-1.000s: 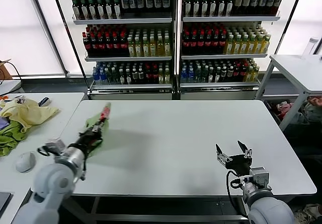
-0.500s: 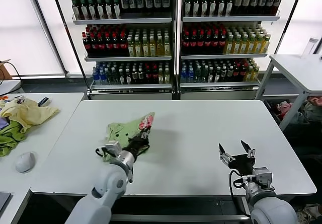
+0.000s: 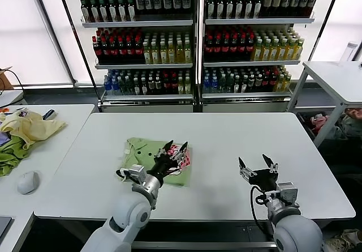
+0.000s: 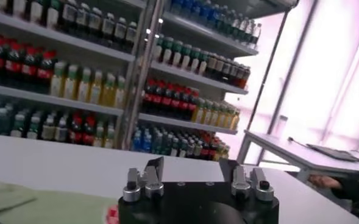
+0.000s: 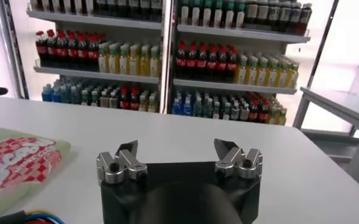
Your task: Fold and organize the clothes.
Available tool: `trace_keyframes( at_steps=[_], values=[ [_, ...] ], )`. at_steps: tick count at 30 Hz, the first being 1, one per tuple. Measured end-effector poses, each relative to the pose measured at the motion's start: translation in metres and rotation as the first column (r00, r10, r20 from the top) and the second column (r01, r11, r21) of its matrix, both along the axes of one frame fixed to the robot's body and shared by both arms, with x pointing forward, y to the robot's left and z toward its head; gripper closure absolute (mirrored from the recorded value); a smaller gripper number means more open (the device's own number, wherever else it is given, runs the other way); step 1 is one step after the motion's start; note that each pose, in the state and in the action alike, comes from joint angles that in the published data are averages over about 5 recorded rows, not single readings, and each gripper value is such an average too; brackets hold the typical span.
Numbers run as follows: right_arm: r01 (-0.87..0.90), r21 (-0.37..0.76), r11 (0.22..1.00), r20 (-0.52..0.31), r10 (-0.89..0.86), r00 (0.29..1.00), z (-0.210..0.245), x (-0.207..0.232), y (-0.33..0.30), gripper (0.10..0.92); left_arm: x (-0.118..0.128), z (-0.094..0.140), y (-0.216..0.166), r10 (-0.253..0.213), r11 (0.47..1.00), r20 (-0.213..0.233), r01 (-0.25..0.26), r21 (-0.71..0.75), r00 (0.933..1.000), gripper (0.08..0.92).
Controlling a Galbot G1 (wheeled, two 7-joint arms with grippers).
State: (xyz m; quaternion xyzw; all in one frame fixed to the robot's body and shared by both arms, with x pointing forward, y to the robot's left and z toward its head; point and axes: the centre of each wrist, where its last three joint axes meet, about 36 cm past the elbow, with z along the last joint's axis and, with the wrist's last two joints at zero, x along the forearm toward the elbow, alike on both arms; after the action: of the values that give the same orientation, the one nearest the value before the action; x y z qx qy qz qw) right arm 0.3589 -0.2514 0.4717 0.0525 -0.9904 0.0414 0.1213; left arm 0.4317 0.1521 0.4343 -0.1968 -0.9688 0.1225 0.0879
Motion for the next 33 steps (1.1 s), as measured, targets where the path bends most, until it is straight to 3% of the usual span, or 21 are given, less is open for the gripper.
trace_keyframes(
  at_steps=[3, 6, 16, 25, 33],
  values=[
    [-0.014, 0.028, 1.0, -0.001, 0.014, 1.0, -0.005, 0.011, 0.015, 0.2, -0.002, -0.002, 0.019, 0.055, 0.998, 0.02, -0.056, 0.024, 0.9983, 0.264],
    [-0.027, 0.058, 0.998, -0.004, 0.027, 1.0, -0.012, 0.026, 0.033, 0.2, -0.004, -0.004, 0.041, 0.118, 0.991, 0.037, -0.12, 0.051, 0.9923, 0.2],
    [-0.066, 0.097, 0.993, -0.024, 0.069, 0.997, -0.04, 0.072, 0.11, 0.2, -0.015, -0.007, 0.103, 0.284, 0.949, 0.087, -0.293, 0.117, 0.9549, 0.177],
    [-0.103, 0.081, 0.991, -0.078, 0.109, 0.991, -0.058, 0.097, 0.167, 0.2, -0.026, -0.005, 0.129, 0.354, 0.92, 0.114, -0.368, 0.134, 0.9282, 0.177],
    [-0.088, 0.042, 0.995, -0.139, 0.094, 0.986, -0.075, 0.111, 0.188, 0.214, -0.032, -0.005, 0.14, 0.382, 0.906, 0.122, -0.398, 0.145, 0.916, 0.177]
  ],
)
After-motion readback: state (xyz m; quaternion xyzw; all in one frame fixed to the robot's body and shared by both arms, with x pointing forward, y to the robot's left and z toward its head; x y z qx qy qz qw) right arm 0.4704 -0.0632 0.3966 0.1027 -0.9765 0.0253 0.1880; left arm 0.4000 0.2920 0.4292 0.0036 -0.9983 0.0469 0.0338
